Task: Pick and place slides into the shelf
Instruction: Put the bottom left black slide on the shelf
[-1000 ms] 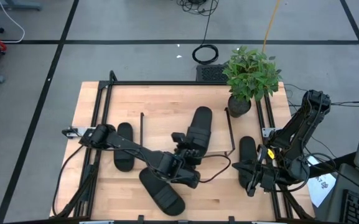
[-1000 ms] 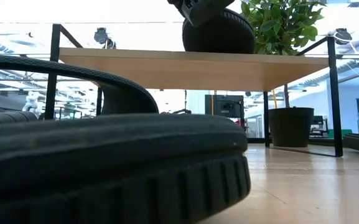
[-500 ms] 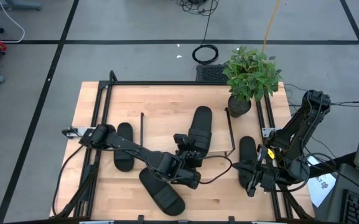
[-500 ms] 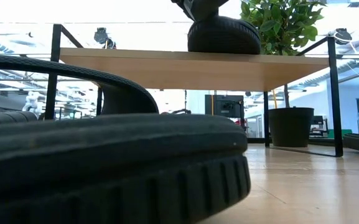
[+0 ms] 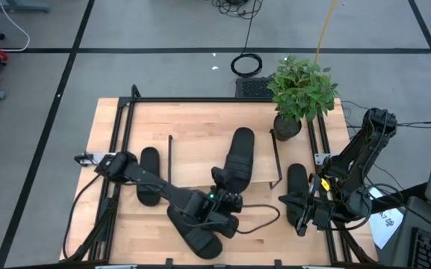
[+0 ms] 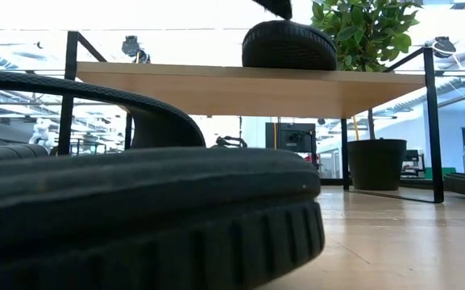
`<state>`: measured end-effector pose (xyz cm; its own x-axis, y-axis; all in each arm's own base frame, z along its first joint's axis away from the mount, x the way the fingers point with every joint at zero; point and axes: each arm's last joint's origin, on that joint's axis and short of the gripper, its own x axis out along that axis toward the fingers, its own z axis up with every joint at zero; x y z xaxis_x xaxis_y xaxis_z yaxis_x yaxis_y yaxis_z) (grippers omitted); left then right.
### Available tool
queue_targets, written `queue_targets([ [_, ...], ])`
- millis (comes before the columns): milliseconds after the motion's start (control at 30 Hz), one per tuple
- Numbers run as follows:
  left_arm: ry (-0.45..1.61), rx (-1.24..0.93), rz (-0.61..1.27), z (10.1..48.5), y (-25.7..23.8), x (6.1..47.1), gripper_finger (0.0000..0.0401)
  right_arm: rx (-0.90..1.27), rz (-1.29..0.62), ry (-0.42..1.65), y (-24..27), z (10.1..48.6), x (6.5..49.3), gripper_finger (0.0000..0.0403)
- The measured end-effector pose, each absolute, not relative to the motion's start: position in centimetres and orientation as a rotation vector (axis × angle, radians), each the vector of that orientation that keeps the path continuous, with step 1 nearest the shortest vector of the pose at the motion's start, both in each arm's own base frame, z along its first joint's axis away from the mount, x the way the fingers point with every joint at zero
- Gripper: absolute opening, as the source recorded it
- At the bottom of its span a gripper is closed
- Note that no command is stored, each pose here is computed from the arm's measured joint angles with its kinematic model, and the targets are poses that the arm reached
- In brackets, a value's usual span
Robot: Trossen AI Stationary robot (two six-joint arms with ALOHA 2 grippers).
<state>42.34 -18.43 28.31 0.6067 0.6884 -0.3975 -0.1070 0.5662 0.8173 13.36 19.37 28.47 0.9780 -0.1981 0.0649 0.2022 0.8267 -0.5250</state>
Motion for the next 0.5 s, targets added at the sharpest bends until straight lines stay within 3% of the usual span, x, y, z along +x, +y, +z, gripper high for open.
queue_targets([
  [133, 0.784, 0.944, 0.388, 30.4, -20.5, 41.5, 0.0223, -0.558, -0.213, -0.008, 19.4, 28.5, 13.4, 0.0000],
  [267, 0.788, 0.963, 0.040, 32.5, -22.8, 40.2, 0.0197, -0.558, -0.213, -0.008, 19.4, 28.5, 13.4, 0.0000],
  [400, 0.749, 0.888, -0.383, 33.7, -24.8, 39.2, 0.0134, -0.558, -0.213, -0.008, 19.4, 28.5, 13.4, 0.0000],
  [500, 0.718, 0.849, -0.544, 34.1, -25.4, 38.9, 0.0058, -0.554, -0.212, -0.008, 19.4, 28.5, 13.3, 0.0000],
])
